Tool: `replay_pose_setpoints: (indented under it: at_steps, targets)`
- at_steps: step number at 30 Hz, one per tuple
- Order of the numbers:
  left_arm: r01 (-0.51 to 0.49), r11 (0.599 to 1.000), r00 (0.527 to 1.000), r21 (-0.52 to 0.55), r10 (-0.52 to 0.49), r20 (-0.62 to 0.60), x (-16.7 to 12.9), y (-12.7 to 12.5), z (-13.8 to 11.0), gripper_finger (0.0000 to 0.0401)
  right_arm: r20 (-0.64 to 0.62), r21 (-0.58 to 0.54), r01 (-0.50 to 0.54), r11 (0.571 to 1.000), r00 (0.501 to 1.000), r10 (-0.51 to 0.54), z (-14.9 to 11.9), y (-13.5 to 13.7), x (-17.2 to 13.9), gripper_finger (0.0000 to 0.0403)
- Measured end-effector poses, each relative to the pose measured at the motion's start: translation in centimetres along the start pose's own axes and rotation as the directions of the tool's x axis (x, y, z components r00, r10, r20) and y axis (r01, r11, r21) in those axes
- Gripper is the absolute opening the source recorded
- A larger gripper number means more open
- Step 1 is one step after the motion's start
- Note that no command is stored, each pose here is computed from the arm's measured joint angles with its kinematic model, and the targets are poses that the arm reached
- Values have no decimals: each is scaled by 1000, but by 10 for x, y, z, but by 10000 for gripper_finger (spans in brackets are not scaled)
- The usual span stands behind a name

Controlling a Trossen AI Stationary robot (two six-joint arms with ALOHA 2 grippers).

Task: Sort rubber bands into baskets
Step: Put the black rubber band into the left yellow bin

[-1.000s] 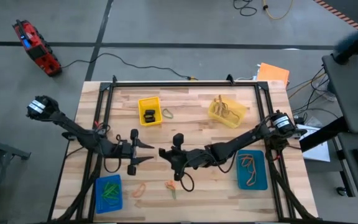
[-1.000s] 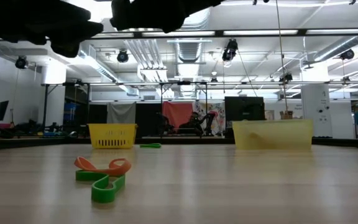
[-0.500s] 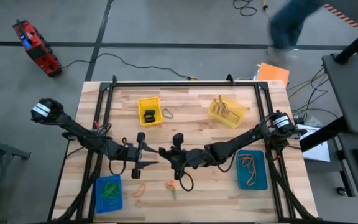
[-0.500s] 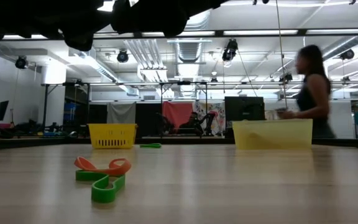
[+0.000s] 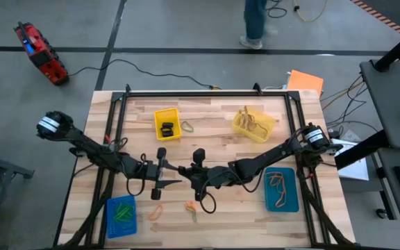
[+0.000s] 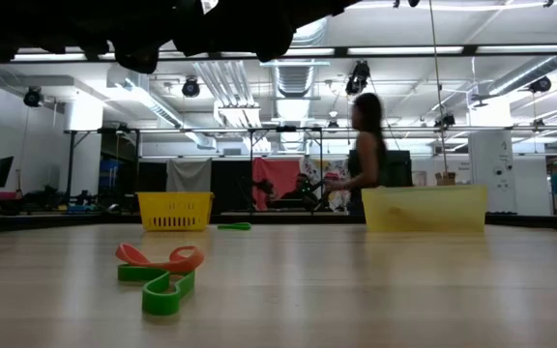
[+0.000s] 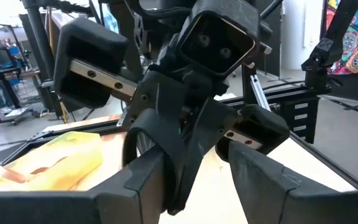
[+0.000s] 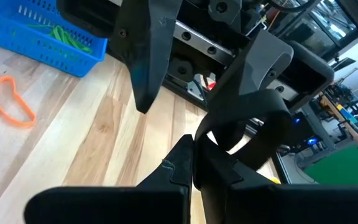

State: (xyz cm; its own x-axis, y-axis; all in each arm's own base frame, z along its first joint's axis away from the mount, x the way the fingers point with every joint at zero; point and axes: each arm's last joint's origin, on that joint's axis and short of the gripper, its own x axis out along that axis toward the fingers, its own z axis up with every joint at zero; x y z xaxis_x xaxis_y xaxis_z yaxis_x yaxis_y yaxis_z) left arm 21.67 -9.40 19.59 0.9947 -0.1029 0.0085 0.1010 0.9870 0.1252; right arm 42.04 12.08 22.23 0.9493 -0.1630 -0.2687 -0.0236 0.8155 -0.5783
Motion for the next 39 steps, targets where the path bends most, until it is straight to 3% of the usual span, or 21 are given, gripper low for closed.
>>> replay_pose_setpoints:
  at_steps: [4,10,16,26,29,34,39]
  targets:
    - [0,1000,1000,26,0,1,2,-1,1,115,-9,8,-5,1000,1000,5,-1,0,0,9]
    - [-6,998,1000,68,5,4,3,0,2,10,-28,40,-14,999,999,15,-3,2,0,9]
    - [-23,997,1000,67,23,4,3,3,2,1,-27,145,-9,989,1000,13,-3,1,0,21]
    - [-119,990,993,70,120,-15,3,8,1,0,-43,196,-7,980,999,15,-4,1,0,141]
    - [-191,978,980,81,195,-40,3,10,-1,0,-67,206,-8,979,998,23,-4,-1,-2,166]
    - [-273,956,955,105,283,-87,-1,21,0,0,-138,270,-15,963,989,54,-4,-7,-12,186]
    - [-335,934,918,122,353,-180,-5,48,10,0,-203,300,-14,954,976,78,-6,-13,-21,189]
